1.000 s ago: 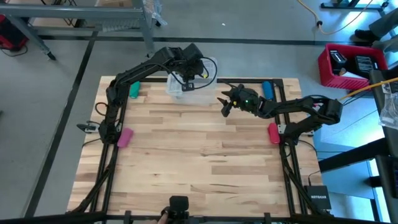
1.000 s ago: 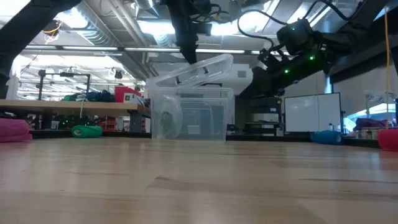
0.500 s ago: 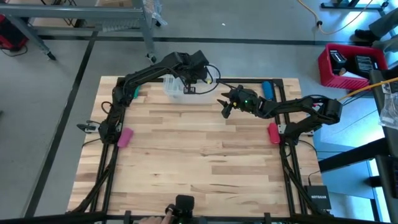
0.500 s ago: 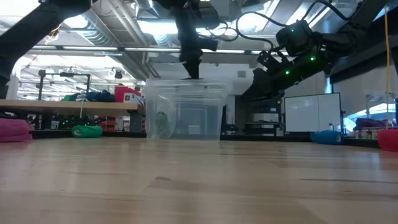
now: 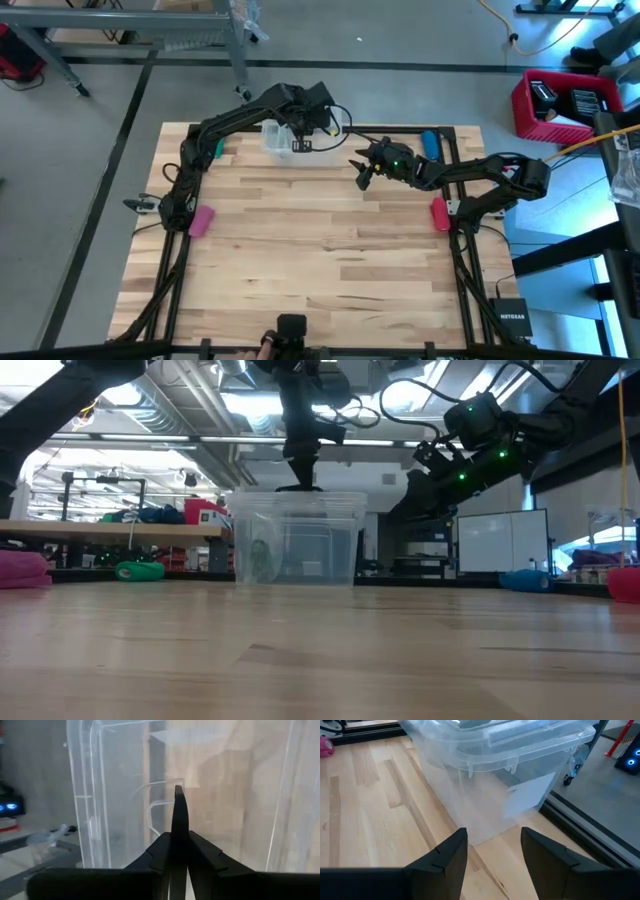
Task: Roll bandage
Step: Close the transparent bin, then return to Home Position
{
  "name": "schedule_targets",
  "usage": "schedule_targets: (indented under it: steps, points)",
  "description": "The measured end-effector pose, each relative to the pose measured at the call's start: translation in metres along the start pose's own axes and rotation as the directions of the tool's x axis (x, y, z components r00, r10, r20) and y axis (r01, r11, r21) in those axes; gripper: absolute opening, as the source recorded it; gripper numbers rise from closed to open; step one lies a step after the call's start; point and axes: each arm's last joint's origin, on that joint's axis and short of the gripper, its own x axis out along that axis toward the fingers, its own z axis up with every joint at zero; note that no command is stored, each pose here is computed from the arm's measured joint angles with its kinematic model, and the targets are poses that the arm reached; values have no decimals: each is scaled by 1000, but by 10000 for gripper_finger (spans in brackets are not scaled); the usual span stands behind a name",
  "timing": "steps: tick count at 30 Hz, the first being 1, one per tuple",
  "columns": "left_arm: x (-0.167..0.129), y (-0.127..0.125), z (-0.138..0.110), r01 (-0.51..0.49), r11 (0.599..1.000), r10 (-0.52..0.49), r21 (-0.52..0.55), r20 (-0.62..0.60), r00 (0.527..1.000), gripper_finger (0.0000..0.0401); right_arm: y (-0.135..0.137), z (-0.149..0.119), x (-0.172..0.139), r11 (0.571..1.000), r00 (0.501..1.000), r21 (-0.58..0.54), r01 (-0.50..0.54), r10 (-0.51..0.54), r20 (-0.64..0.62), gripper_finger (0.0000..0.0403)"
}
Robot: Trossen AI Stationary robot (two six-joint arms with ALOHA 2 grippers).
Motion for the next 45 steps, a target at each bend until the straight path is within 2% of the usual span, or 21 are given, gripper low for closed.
schedule_targets:
  steps: [6,10,14,27,30,38,45]
  points:
    - [5,6,-1,7,999,-6,-42,17,1000,43,0,0,0,1000,1000,0,0,0,0,186]
    - [6,7,-1,4,1000,-4,-12,21,1000,43,0,0,0,1000,1000,0,-1,1,0,186]
    - [20,4,3,17,1000,-17,21,1,1000,43,0,0,0,1000,1000,0,-1,1,0,186]
    - [26,-2,8,40,999,-40,-30,7,999,45,0,0,0,1000,1000,-3,-2,2,2,186]
    - [27,-2,8,52,998,-51,-36,13,999,64,0,0,0,1000,1000,-3,-2,2,0,186]
    - [20,-4,12,43,999,-43,-29,21,999,150,0,0,0,1000,1000,-3,-2,2,0,186]
    - [-6,-1,16,26,1000,-25,-9,64,998,174,0,0,0,1000,1000,15,-2,2,-1,186]
